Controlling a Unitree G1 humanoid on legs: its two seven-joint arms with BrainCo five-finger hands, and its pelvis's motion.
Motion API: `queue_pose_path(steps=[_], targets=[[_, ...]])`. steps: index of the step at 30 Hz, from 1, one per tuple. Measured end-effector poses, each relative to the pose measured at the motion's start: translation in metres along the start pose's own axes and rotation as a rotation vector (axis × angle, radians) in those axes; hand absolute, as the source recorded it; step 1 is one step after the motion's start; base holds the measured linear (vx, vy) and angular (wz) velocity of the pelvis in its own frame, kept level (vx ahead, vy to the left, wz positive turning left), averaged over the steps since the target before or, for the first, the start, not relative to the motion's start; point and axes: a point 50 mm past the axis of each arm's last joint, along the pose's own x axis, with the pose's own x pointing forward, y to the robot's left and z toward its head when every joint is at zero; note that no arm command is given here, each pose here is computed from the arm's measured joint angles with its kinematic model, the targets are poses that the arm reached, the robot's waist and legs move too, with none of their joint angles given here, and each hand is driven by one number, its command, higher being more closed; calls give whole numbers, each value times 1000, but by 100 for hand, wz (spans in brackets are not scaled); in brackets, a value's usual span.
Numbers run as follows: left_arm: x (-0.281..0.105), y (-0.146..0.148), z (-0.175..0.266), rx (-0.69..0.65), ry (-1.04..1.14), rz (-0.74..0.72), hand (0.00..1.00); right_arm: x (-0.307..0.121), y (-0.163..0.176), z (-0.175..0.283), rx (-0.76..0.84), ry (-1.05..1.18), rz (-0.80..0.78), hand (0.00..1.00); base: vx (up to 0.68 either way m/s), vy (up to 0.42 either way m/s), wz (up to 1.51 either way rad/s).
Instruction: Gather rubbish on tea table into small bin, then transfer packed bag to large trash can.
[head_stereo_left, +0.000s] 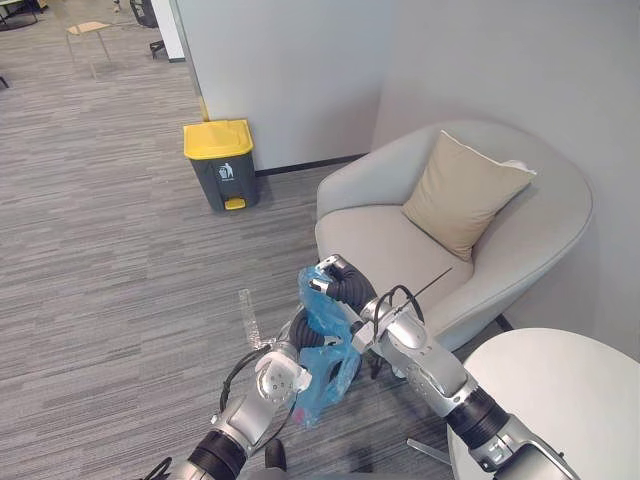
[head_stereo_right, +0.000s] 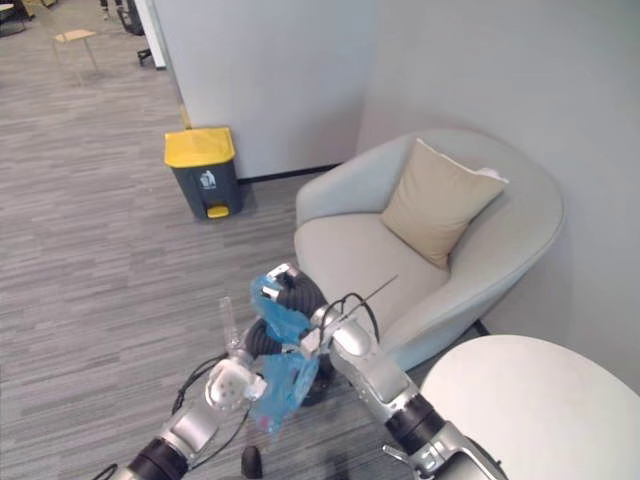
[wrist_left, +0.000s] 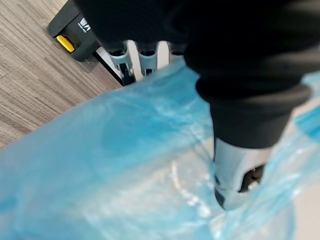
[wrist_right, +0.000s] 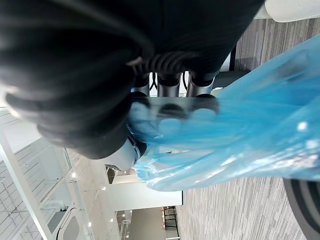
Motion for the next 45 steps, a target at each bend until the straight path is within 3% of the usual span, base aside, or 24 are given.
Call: queue_pose_path(steps=[6, 16, 33, 45], targets=[[-19, -4, -16, -68, 67, 8, 0, 0, -6, -4, -17, 18, -24, 100, 0, 0, 0], [-32, 7, -3, -129, -9, 9, 0, -4, -24, -6, -67, 36, -98, 100, 0, 0, 0], [-40, 56, 35, -73, -217, 133, 0, -12, -34, -26, -163, 148, -108, 100, -2, 1, 2], [-40, 57, 44, -63, -262, 113, 0, -10, -31, -22, -132, 128, -76, 100, 0, 0, 0]])
